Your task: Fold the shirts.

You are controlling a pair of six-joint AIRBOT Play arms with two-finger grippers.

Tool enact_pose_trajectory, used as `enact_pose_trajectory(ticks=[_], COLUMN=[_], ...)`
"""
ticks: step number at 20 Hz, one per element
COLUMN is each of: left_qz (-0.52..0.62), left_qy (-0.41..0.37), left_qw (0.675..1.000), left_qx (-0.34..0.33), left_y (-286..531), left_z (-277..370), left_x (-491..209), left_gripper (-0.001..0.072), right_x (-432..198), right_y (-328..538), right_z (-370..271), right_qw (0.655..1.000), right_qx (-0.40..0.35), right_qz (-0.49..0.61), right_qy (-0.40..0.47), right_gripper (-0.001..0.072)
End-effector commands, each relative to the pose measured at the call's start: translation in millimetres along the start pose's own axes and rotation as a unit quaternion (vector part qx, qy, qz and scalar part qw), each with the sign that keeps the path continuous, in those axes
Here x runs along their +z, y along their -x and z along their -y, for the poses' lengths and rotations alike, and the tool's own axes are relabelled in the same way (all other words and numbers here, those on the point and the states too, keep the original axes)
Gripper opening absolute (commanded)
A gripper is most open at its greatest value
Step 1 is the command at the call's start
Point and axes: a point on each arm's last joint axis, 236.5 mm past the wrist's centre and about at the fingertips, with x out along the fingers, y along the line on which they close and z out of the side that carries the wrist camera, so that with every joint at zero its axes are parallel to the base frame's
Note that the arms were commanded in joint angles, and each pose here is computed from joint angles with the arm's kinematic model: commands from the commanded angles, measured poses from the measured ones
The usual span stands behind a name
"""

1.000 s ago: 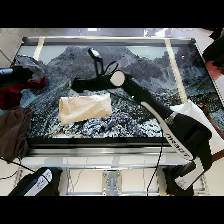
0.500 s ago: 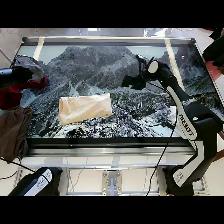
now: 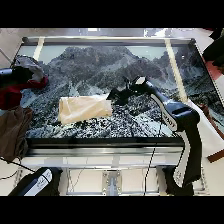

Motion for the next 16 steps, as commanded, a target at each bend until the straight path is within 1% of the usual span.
enact_pose_trajectory(ticks=[1, 2, 3, 4, 5, 7, 9, 10, 12, 14, 16], left_qz=[0.000, 0.000, 0.000, 0.000, 0.000, -0.003, -0.004, -0.004, -0.004, -0.004, -0.004], left_qy=[0.000, 0.000, 0.000, 0.000, 0.000, 0.000, 0.000, 0.000, 0.000, 0.000, 0.000], left_qw=[1.000, 1.000, 1.000, 1.000, 1.000, 1.000, 1.000, 1.000, 1.000, 1.000, 1.000], left_qx=[0.000, 0.000, 0.000, 0.000, 0.000, -0.001, -0.001, -0.001, -0.001, -0.001, -0.001], left_y=[0, 0, 0, 0, 0, 0, 0, 0, 0, 0, 0], left_z=[0, 0, 0, 0, 0, 0, 0, 0, 0, 0, 0], left_x=[0, 0, 0, 0, 0, -2, -2, -2, -2, -2, -2], left_gripper=[0.0011, 0.0011, 0.0011, 0.0011, 0.0011, 0.0011, 0.0011, 0.0011, 0.0011, 0.0011, 0.0011], right_x=[-28, -38, -48, -57, -63, -63, -48, -36, -7, 15, 19], right_y=[-41, -46, -48, -47, -41, -19, 15, 37, 90, 157, 226], right_z=[-34, -49, -67, -83, -95, -113, -118, -113, -90, -66, -39], right_qw=[0.999, 0.998, 0.995, 0.992, 0.988, 0.982, 0.980, 0.981, 0.986, 0.985, 0.982], right_qx=[0.033, 0.054, 0.083, 0.105, 0.117, 0.127, 0.108, 0.077, -0.008, -0.071, -0.119], right_qz=[-0.027, -0.040, -0.055, -0.070, -0.083, -0.099, -0.090, -0.077, -0.031, 0.025, 0.059], right_qy=[0.019, 0.014, 0.018, 0.032, 0.054, 0.095, 0.142, 0.158, 0.165, 0.156, 0.135], right_gripper=[0.0618, 0.0574, 0.0414, 0.0222, 0.0014, 0.0014, 0.0014, 0.0013, 0.0014, 0.0014, 0.0014])
